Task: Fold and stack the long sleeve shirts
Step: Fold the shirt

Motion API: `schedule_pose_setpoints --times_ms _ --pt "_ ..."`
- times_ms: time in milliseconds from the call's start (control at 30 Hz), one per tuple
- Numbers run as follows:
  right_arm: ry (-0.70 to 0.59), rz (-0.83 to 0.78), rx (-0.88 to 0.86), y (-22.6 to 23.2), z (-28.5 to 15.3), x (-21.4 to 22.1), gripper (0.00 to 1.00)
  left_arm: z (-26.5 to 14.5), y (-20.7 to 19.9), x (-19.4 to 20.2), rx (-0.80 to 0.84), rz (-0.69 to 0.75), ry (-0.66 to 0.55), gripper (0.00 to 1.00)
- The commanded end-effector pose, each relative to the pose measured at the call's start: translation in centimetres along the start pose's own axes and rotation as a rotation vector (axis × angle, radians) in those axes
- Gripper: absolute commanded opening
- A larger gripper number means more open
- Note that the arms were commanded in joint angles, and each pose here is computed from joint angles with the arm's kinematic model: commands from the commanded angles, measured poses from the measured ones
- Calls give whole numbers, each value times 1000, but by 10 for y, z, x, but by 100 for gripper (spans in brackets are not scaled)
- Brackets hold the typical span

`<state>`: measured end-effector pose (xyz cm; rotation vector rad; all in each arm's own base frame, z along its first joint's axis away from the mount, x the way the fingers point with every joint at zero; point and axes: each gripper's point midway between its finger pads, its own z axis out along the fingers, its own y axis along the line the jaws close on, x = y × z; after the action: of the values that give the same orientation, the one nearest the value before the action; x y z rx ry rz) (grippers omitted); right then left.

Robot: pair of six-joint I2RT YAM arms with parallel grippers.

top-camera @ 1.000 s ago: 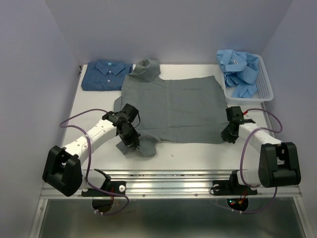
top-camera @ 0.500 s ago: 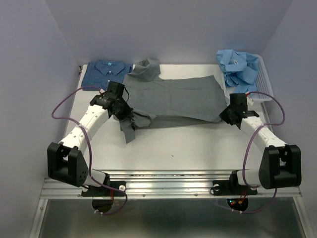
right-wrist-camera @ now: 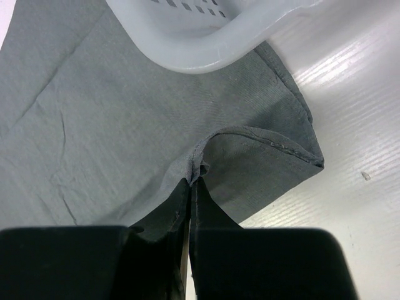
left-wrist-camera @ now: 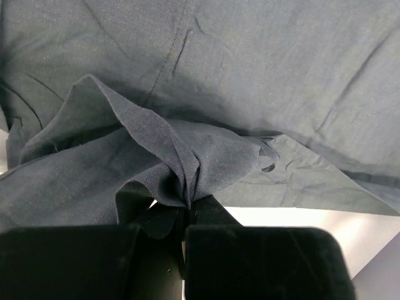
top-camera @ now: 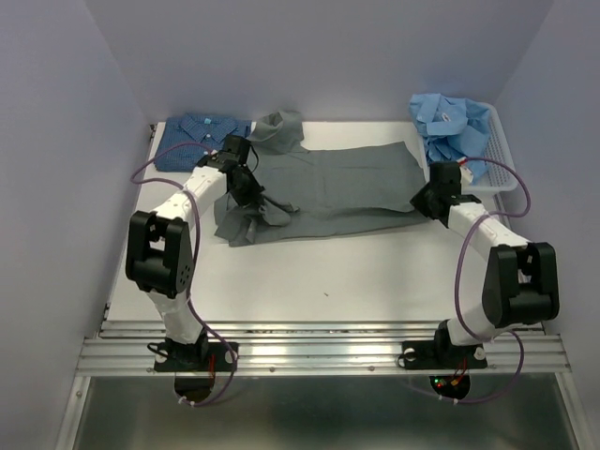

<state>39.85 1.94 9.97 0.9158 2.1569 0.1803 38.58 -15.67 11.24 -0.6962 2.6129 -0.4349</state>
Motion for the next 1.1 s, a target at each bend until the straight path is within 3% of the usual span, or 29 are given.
schedule_pose_setpoints --times_ms 0,100,233,267,300,333,400,467,500,533,567,600,667,867,1067 --pt "-95 4 -28 17 3 -28 1 -11 -20 -20 62 28 -44 0" --pt "-118 -18 -24 17 12 -31 1 -6 -25 -31 60 25 -70 2" --pt "-140 -49 17 14 29 -36 1 10 -30 -44 48 31 -81 16" --pt "-137 -63 36 11 35 -35 1 10 -35 -50 56 41 -92 33" --pt "-141 -67 48 10 37 -36 4 15 -36 -50 48 48 -85 41" --pt "-147 -73 46 13 37 -40 6 14 -38 -57 48 54 -104 61" --pt "-157 -75 35 16 38 -43 15 14 -39 -66 35 68 -140 77" --pt "-174 -77 12 23 34 -50 37 17 -40 -78 15 101 -177 93" --pt "-176 -87 6 24 33 -51 49 11 -45 -95 5 109 -231 96" --pt "-176 -97 -16 29 29 -53 64 16 -41 -94 -22 131 -209 96" --pt "-170 -116 -31 31 26 -52 72 7 -52 -105 -2 140 -230 96" --pt "-159 -127 -72 37 19 -51 89 4 -55 -105 2 161 -227 96" --pt "-155 -147 -107 41 11 -50 100 -1 -55 -104 14 170 -240 96" --pt "-143 -235 -248 45 -15 -34 100 -34 -64 -74 152 215 -260 99" --pt "-7 -291 -355 67 -5 15 100 3 -64 -2 206 272 -117 99"
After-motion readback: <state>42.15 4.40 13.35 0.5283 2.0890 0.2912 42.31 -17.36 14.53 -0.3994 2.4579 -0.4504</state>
